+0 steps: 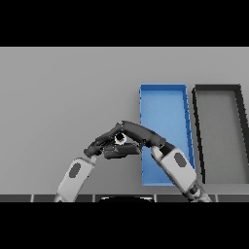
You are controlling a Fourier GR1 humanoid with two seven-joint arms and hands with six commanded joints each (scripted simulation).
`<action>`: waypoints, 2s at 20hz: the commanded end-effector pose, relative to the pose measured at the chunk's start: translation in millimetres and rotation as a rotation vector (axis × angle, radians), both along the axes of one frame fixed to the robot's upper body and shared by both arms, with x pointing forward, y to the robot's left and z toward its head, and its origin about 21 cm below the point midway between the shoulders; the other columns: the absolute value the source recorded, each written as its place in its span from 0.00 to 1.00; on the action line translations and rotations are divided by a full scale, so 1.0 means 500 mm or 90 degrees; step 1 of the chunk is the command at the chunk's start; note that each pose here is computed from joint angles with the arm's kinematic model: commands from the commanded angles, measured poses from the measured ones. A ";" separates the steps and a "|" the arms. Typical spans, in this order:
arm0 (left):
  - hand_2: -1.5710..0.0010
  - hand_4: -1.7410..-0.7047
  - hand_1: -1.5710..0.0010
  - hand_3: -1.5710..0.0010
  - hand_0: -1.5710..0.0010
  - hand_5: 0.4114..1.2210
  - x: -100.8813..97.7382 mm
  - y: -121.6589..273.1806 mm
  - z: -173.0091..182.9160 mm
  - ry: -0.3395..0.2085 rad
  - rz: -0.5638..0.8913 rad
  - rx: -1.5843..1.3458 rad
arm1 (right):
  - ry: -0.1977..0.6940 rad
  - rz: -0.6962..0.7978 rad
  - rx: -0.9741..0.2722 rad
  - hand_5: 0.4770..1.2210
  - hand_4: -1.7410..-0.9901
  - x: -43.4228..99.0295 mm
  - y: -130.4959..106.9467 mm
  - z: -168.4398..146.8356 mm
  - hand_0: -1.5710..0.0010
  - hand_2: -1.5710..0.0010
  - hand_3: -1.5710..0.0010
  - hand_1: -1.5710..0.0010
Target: Pick up the blue pipe and place it into the blue bin.
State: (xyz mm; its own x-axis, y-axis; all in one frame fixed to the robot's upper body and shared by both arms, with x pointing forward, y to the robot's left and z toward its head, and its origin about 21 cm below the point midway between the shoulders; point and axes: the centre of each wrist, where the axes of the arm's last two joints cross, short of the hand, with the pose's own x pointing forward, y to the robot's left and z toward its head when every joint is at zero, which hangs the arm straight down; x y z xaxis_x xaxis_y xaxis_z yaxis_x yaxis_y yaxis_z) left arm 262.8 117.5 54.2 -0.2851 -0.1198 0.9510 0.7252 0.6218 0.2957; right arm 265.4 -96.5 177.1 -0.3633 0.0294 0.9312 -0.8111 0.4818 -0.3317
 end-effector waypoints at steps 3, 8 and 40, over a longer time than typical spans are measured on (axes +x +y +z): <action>0.91 0.73 0.91 0.92 0.90 0.36 -0.007 0.001 -0.005 0.020 0.008 0.000 | -0.008 0.000 0.002 1.00 0.00 -0.006 -0.001 -0.005 0.00 0.00 0.00 0.00; 0.97 0.77 0.97 0.97 0.97 0.13 -0.009 0.001 -0.009 0.039 0.035 0.023 | 0.005 0.001 0.035 1.00 0.00 -0.005 0.004 -0.001 0.00 0.00 0.00 0.00; 1.00 0.83 1.00 1.00 1.00 0.01 -0.016 0.014 -0.016 0.058 0.036 0.051 | 0.222 -0.454 0.125 1.00 0.00 0.154 -0.344 0.036 0.00 0.00 0.00 0.00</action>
State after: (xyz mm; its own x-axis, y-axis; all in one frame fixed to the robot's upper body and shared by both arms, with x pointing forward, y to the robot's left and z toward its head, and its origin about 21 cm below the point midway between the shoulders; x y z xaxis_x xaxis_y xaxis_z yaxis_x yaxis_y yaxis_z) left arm 255.0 124.7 46.2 -0.1886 -0.2102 0.9593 0.7155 0.6397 0.2809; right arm 342.3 -268.4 194.2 -0.0034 -0.0294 0.9996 -0.3297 0.9437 0.0267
